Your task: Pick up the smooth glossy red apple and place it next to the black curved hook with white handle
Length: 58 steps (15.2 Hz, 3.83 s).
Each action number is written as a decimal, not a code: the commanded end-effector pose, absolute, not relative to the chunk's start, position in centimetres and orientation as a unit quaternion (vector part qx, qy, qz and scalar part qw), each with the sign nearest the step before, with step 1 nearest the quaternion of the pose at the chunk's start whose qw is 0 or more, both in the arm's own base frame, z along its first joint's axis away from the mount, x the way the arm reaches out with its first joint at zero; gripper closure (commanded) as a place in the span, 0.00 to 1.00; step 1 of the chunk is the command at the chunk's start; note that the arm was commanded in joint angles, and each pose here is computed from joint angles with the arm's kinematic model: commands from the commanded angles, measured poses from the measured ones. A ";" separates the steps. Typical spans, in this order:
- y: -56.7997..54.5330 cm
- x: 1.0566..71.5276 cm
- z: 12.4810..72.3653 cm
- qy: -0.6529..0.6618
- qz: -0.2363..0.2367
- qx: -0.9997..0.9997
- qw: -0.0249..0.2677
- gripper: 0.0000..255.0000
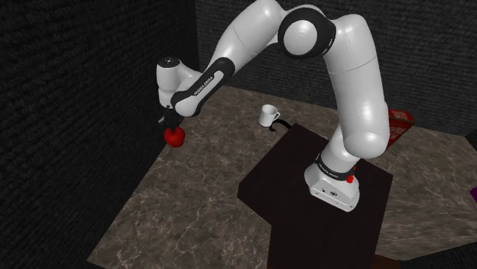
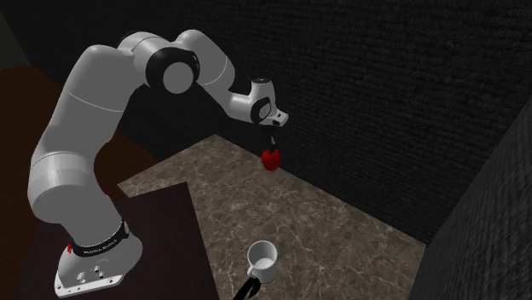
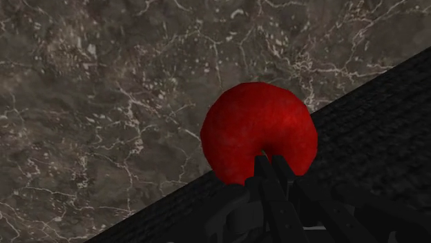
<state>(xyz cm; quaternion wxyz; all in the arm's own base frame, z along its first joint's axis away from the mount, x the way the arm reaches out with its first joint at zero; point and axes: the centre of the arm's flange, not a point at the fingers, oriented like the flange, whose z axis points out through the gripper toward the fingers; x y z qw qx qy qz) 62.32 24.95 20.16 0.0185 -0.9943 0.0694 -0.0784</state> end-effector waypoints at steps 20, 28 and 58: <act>24.9 62.2 31.3 0.069 -0.078 -0.994 0.018 1.00; 19.9 60.6 33.2 0.069 -0.078 -0.994 0.018 1.00; -17.8 48.6 33.3 0.069 -0.078 -0.994 0.018 1.00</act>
